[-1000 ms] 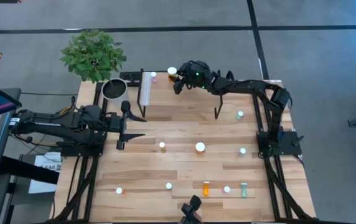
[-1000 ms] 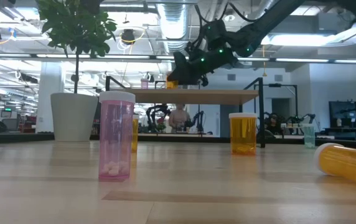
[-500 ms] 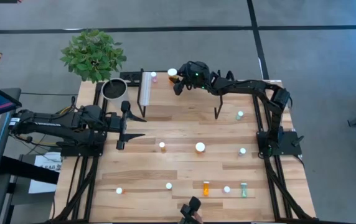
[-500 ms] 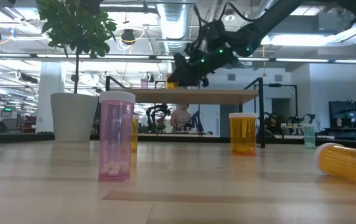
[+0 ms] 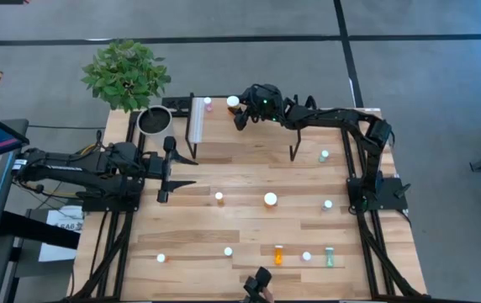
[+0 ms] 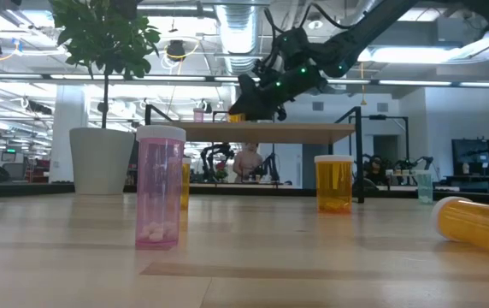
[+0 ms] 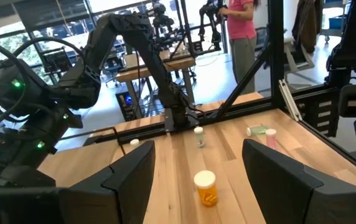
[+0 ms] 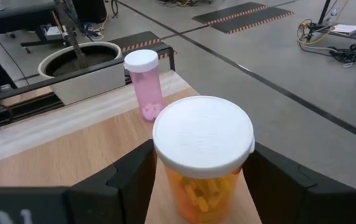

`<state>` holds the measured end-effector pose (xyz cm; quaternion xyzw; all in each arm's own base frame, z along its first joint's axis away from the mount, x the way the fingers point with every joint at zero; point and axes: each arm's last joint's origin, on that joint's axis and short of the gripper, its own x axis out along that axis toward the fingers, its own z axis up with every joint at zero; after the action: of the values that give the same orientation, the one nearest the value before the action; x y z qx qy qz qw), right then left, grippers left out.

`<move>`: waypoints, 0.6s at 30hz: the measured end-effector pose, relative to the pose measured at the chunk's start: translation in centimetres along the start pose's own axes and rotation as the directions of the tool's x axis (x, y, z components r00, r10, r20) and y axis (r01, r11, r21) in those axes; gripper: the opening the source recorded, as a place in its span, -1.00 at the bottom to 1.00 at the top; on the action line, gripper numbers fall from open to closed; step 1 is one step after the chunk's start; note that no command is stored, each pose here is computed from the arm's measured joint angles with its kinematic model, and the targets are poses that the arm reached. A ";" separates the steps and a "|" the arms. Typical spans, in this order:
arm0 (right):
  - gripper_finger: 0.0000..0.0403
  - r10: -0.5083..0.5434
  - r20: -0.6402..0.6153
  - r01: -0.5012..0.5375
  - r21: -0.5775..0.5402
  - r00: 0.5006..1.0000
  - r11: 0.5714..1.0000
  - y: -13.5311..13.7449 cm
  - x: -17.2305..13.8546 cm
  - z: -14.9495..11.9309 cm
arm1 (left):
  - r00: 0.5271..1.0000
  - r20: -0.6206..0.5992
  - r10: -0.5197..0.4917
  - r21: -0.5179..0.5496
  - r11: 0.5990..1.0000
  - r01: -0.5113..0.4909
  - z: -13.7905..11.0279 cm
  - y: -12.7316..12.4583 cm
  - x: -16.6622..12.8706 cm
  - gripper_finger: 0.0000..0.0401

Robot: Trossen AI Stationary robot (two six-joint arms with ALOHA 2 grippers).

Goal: Pick and place medicine bottles onto shelf by color
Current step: Put the top large orange pill bottle on the shelf

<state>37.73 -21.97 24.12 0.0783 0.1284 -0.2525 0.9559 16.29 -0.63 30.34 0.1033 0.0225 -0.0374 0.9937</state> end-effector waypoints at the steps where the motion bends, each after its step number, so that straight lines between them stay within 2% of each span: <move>1: 0.28 0.000 0.000 0.000 0.000 1.000 1.000 0.0 0.0 0.0 | 1.000 0.000 0.000 -0.001 1.000 0.000 0.0 0.0 0.0 0.15; 7: 0.34 0.000 -0.005 0.000 0.030 1.000 1.000 0.0 0.0 0.0 | 1.000 0.000 0.000 -0.008 1.000 0.000 0.0 0.0 0.0 0.15; 18: 0.35 0.002 -0.041 0.001 0.070 0.999 0.998 0.0 -0.4 0.0 | 1.000 0.000 -0.001 -0.009 1.000 0.001 0.0 0.0 0.0 0.15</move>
<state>37.40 -21.79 24.20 0.1168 0.1392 -0.2547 0.9498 16.29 -0.64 30.33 0.0988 0.0228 -0.0377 0.9941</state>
